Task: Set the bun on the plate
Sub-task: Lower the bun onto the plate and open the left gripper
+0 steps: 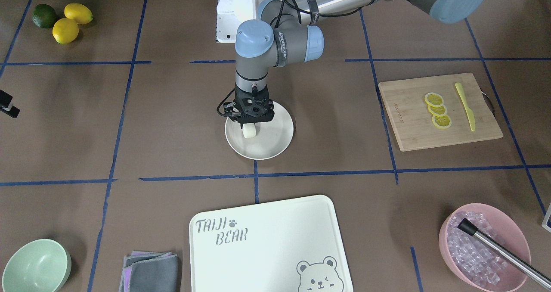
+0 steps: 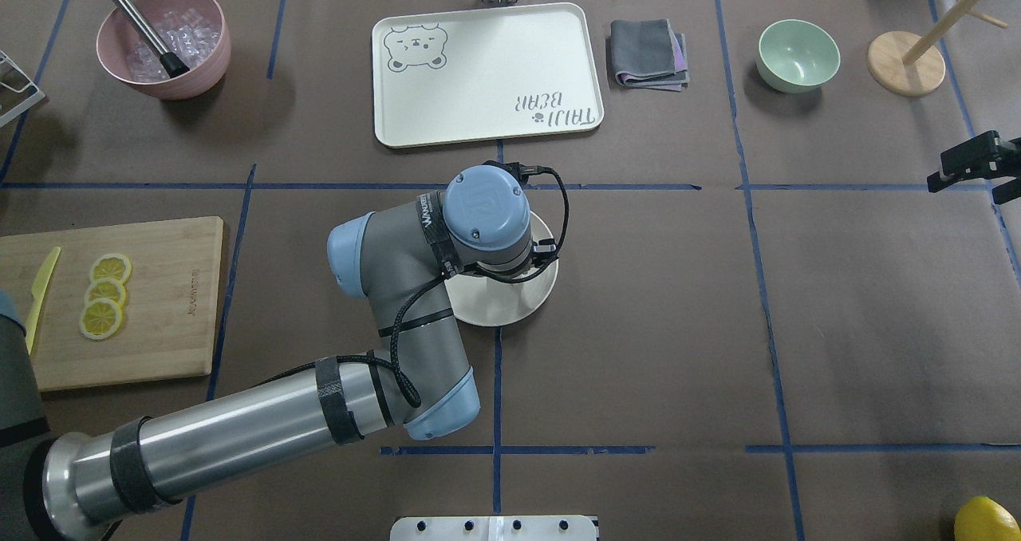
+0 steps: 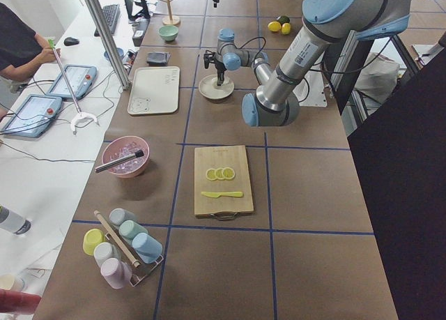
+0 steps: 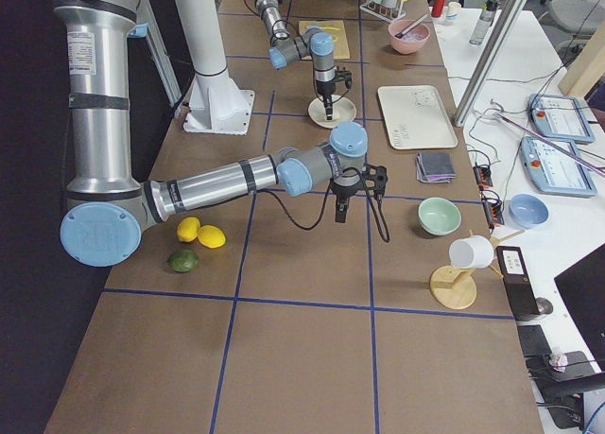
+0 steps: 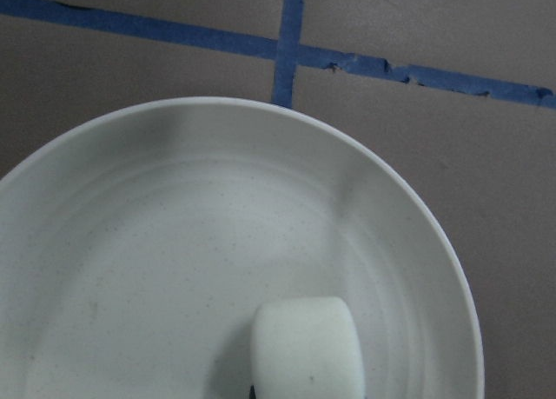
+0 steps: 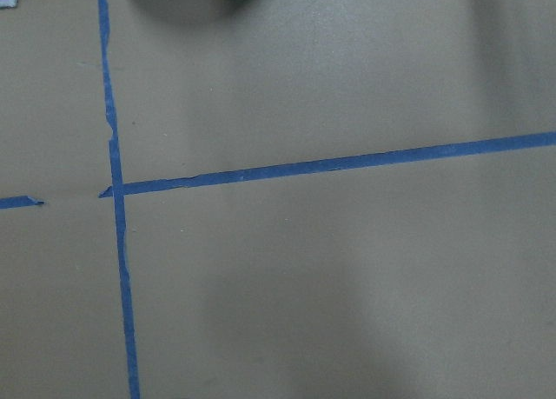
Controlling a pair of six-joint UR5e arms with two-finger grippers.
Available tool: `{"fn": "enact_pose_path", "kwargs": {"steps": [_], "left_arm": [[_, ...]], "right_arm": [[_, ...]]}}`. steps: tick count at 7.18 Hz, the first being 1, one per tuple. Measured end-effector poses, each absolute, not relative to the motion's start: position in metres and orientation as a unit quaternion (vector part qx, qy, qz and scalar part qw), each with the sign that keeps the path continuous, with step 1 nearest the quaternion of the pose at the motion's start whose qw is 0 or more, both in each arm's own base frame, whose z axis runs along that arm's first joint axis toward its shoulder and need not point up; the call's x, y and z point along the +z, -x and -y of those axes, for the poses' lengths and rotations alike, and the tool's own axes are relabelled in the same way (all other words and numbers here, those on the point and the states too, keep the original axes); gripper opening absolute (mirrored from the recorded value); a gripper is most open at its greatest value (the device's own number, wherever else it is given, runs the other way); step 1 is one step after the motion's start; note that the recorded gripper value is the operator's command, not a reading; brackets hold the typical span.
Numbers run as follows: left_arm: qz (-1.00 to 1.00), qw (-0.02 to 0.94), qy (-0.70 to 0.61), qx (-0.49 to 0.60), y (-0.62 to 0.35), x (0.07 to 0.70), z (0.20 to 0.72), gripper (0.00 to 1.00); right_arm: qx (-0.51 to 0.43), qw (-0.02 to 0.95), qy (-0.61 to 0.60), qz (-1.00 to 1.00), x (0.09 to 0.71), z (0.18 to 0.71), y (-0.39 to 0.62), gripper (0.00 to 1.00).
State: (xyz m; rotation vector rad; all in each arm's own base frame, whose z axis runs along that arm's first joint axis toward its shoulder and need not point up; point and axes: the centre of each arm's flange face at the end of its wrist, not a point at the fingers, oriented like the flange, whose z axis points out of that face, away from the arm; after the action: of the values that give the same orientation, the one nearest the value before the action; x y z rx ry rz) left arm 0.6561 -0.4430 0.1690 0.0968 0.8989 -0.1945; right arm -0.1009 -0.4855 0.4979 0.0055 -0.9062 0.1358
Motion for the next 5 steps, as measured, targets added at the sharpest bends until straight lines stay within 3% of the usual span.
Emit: {"fn": "enact_pose_path", "kwargs": {"steps": [2, 3, 5], "left_arm": [[-0.428, 0.897, -0.047, -0.095, -0.6563, 0.1721, 0.4429, 0.75], [-0.427, 0.898, -0.048, -0.096, -0.6558, 0.1724, 0.4429, 1.00], [-0.418, 0.902, -0.049, -0.099, -0.6508, 0.1708, 0.4426, 1.00]], "right_arm": [[0.066, 0.897, -0.002, 0.437, 0.4983, 0.4852, 0.1009, 1.00], [0.066, 0.897, -0.002, 0.438, 0.4983, 0.4851, 0.1008, 1.00], [0.065, 0.897, -0.002, 0.438, 0.4976, 0.4848, 0.1008, 1.00]]}}
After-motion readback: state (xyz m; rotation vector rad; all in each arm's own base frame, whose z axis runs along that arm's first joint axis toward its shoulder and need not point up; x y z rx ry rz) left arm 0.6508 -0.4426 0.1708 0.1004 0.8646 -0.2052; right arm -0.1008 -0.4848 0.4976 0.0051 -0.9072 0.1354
